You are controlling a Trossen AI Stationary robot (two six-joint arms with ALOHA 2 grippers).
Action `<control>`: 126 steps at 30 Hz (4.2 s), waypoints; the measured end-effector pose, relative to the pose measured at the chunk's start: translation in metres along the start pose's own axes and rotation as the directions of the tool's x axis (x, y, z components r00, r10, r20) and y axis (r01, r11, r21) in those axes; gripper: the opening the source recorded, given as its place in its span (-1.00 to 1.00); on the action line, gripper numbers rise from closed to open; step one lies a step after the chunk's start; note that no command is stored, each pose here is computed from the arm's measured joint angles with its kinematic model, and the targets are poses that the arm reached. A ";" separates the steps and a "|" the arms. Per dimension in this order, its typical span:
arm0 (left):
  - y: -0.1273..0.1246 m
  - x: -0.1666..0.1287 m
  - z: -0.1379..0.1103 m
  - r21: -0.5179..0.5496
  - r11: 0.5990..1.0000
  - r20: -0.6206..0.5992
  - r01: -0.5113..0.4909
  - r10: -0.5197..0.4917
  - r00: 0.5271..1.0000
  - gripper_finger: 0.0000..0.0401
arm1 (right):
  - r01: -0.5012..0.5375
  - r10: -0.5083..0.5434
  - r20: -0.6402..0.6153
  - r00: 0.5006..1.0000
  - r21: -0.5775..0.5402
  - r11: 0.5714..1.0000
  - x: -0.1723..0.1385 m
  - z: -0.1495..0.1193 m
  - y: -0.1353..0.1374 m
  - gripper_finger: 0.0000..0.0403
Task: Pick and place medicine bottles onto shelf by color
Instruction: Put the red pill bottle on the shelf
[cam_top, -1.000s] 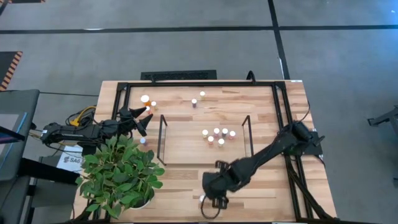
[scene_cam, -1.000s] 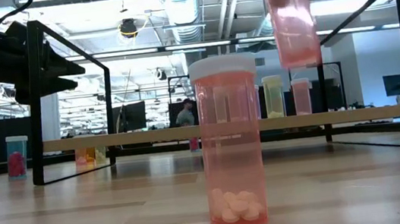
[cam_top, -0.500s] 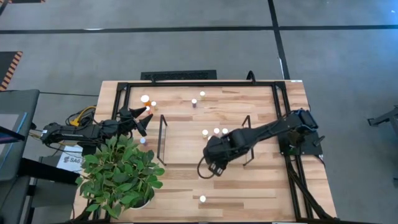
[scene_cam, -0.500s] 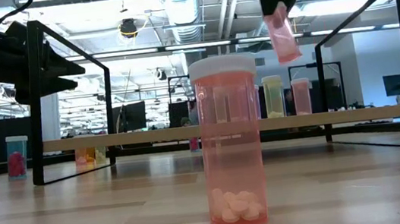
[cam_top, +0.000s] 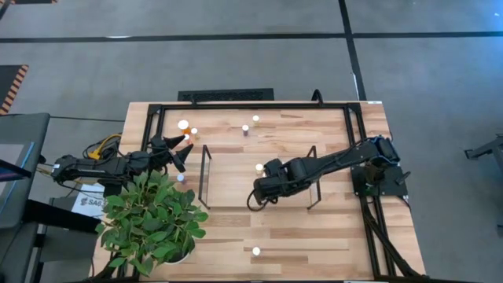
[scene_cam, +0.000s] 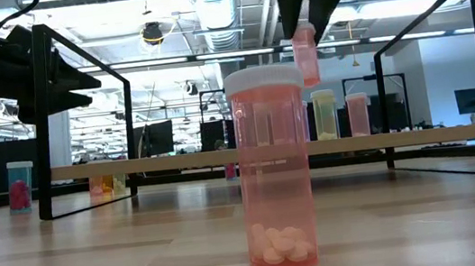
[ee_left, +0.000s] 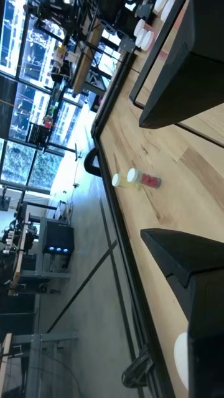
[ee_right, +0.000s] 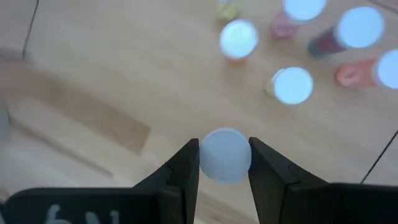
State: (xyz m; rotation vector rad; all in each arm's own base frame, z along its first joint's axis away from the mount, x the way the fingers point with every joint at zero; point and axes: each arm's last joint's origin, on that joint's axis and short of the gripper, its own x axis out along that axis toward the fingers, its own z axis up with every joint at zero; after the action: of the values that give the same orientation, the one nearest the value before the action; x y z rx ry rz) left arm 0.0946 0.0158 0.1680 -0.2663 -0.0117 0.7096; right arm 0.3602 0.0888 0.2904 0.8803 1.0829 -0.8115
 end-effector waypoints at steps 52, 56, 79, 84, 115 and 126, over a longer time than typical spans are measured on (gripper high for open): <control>0.000 0.000 0.000 0.001 1.000 -0.001 -0.001 0.001 1.000 0.32 | 0.160 -0.449 -0.080 0.890 0.977 0.142 0.039 0.004 -0.026 -0.31; 0.000 0.000 0.000 0.001 1.000 -0.001 -0.001 0.001 1.000 0.32 | 0.146 -0.446 -0.082 0.891 0.983 0.110 0.042 0.006 -0.027 -0.29; 0.000 0.000 0.000 0.001 1.000 -0.001 -0.001 0.001 1.000 0.32 | 0.158 -0.461 -0.093 0.882 0.982 0.106 0.057 0.016 -0.035 -0.27; 0.000 0.000 0.000 0.001 1.000 -0.001 -0.001 0.001 1.000 0.32 | 0.157 -0.450 -0.081 0.889 0.978 0.135 0.058 0.017 -0.034 -0.27; 0.000 0.000 0.000 0.001 1.000 -0.001 -0.001 0.001 1.000 0.32 | 0.162 -0.434 -0.061 0.899 0.966 0.201 0.061 0.020 -0.034 -0.06; 0.000 0.000 0.000 0.001 1.000 -0.001 -0.001 0.001 1.000 0.32 | 0.179 -0.431 -0.061 0.900 0.955 0.238 0.039 0.028 -0.029 0.21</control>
State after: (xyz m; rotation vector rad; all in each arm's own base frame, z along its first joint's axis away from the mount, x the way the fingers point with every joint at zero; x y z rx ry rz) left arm 0.0947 0.0158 0.1678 -0.2657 -0.0103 0.7102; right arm 0.3554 0.0465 0.2538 1.5429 0.4472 -1.9860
